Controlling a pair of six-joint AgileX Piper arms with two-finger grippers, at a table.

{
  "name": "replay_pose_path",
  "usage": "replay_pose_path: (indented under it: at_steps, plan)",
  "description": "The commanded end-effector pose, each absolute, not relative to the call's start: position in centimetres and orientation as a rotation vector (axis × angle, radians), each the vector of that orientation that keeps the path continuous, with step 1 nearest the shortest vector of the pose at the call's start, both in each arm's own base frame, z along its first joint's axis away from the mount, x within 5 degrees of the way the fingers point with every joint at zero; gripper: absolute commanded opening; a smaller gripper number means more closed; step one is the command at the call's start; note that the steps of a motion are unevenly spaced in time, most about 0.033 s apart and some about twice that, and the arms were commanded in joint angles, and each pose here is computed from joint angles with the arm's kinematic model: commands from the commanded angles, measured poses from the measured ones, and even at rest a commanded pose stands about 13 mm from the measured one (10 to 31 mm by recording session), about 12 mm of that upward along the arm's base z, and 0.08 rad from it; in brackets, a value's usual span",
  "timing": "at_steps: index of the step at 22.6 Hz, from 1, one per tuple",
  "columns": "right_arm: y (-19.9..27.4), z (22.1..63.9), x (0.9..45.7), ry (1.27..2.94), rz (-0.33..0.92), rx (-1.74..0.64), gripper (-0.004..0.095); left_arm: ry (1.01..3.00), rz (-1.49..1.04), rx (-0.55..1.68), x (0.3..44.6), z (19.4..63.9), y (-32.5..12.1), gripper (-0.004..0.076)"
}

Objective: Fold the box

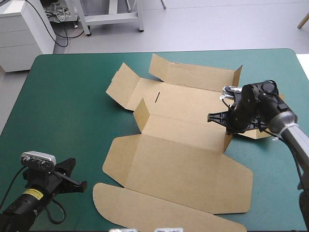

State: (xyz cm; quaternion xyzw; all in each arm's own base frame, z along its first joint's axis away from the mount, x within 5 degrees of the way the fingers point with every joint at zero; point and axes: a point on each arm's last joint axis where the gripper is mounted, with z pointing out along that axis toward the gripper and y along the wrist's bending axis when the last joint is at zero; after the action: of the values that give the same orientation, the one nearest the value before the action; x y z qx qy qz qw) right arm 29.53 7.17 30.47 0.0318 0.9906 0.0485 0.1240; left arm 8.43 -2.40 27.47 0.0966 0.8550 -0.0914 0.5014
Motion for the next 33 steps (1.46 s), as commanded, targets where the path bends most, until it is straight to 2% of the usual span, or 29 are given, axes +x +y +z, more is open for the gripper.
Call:
replay_pose_path:
  at_steps: [1,8,13,16,21,26,30,33]
  plan:
    - [7.1,32.6,31.3,2.806,0.099,-0.050,-0.0020,1.987,-0.234,0.205,8.8,28.9,-2.4,-0.0008]
    - [8.4,34.1,36.3,2.684,0.062,-0.412,-0.0019,1.989,-0.234,0.206,8.8,28.9,-2.4,-0.0008]
    - [10.9,35.9,39.0,2.491,-0.014,-0.802,-0.0020,1.989,-0.234,0.206,8.8,28.9,-2.4,-0.0008]
    - [14.6,35.3,39.8,2.333,-0.072,-1.164,-0.0020,1.989,-0.234,0.206,8.8,28.9,-2.4,-0.0008]
    - [20.6,35.7,38.6,2.008,-0.137,-1.578,-0.0020,1.989,-0.234,0.206,8.8,28.9,-2.4,-0.0008]
    - [25.5,36.1,35.6,1.722,-0.102,-1.857,-0.0020,1.991,-0.235,0.206,8.8,28.9,-2.4,-0.0008]
    - [29.1,36.7,33.6,1.455,-0.143,-1.958,-0.0021,1.991,-0.235,0.206,8.8,28.9,-2.4,-0.0008]
    - [30.1,36.9,33.1,1.393,-0.151,-1.959,-0.0022,1.995,-0.235,0.207,8.7,28.8,-2.4,-0.0008]
